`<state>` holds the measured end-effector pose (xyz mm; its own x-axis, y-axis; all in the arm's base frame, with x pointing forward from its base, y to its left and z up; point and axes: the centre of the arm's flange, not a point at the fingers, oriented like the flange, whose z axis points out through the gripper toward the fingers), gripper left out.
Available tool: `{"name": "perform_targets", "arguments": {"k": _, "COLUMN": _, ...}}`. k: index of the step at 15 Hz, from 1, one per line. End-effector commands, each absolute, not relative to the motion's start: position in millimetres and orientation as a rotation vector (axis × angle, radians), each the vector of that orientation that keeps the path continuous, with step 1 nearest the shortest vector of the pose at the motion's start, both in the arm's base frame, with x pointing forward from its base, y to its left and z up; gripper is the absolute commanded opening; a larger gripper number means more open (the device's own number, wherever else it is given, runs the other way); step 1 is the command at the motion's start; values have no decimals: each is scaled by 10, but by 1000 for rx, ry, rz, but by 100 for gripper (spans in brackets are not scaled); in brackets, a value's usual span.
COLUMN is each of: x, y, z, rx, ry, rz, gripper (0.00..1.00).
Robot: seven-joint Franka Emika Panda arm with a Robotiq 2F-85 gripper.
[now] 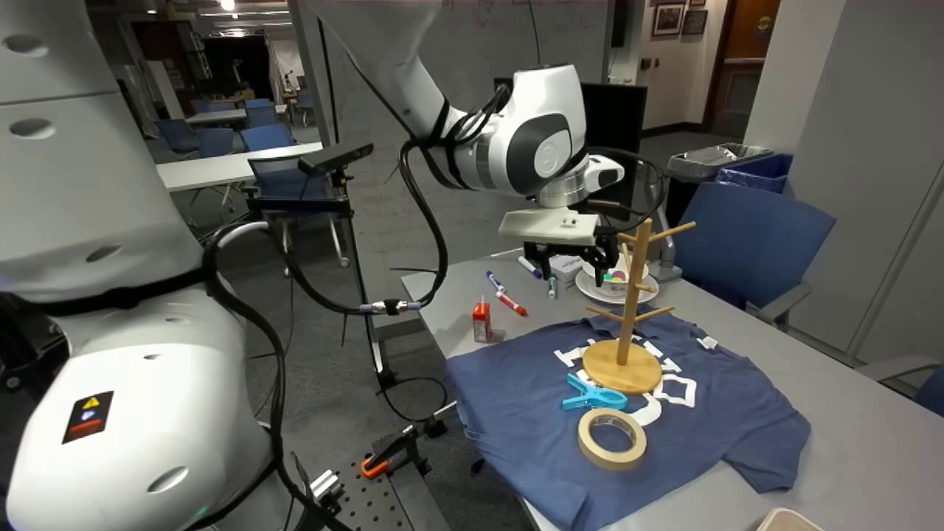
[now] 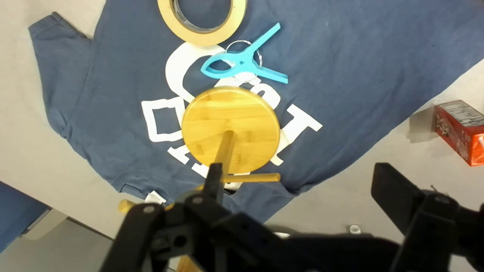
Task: Take the peg from the hanger and place it on the shirt
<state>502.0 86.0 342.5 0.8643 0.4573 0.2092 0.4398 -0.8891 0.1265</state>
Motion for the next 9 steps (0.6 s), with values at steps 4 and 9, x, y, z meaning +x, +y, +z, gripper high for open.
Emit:
{"name": "perform_targets", "arguments": {"k": 4, "x": 5002, "y": 902, "z": 3733, "rx": 2969, "ry": 661, "rz": 372, "gripper": 100}}
{"name": "perform_targets", "arguments": {"k": 9, "x": 5021, "y": 879, "z": 3689, "rx": 2958, "ry": 670, "rz": 415, "gripper": 100}}
